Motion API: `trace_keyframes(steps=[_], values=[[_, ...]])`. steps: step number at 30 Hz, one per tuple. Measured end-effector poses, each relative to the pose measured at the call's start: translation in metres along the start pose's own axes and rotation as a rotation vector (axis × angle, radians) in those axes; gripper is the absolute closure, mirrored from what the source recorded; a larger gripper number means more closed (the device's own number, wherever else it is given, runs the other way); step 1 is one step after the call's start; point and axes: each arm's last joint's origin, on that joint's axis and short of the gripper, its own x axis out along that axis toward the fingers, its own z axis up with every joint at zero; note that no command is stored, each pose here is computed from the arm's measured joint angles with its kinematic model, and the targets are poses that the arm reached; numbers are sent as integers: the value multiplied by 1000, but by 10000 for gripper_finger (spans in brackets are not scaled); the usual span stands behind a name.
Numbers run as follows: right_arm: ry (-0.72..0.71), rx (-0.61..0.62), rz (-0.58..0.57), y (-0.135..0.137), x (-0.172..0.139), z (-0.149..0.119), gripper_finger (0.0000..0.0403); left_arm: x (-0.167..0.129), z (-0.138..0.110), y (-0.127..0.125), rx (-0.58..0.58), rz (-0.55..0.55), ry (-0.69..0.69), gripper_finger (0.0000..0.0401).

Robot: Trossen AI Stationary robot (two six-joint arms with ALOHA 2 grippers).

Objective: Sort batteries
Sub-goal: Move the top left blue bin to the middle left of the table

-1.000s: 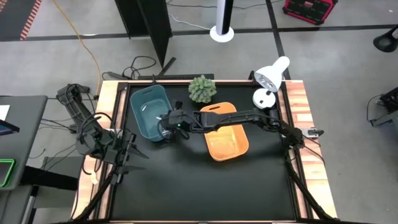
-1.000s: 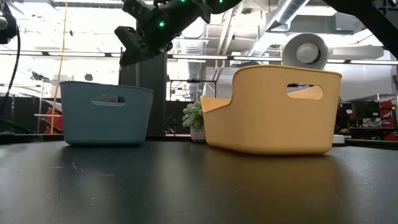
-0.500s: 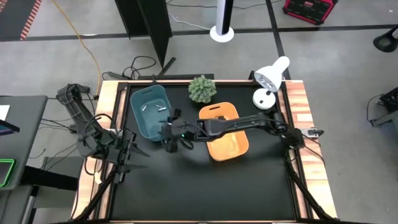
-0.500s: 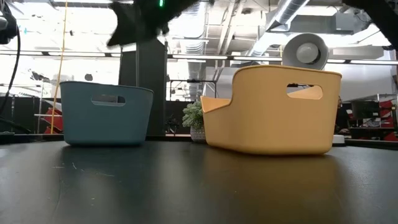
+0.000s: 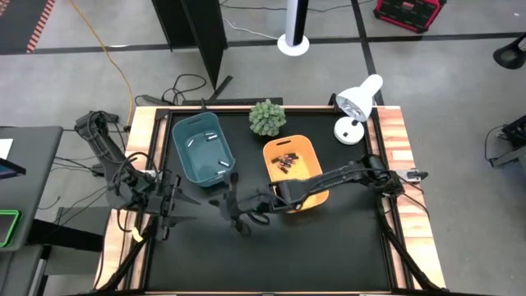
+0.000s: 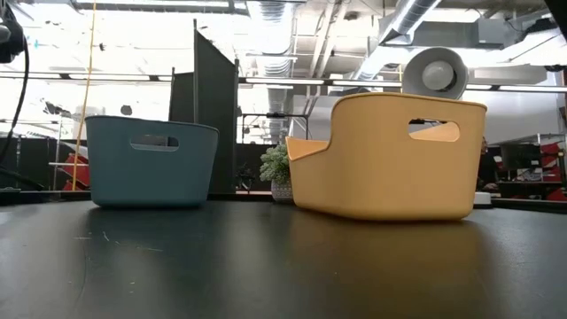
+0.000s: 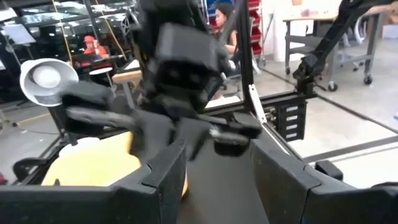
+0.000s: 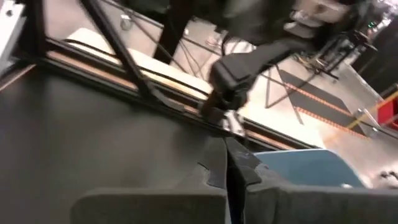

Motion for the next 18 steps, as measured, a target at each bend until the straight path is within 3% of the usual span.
trace_keyframes(steps=[6,12,18], values=[[-106,33,8,15,-35,-25,400,0,-5,0,-9,3,-9,231],[-187,109,30,23,-106,-73,402,3,-7,0,-17,27,3,230],[-297,157,50,22,-183,-111,402,19,-20,4,-13,117,56,230]])
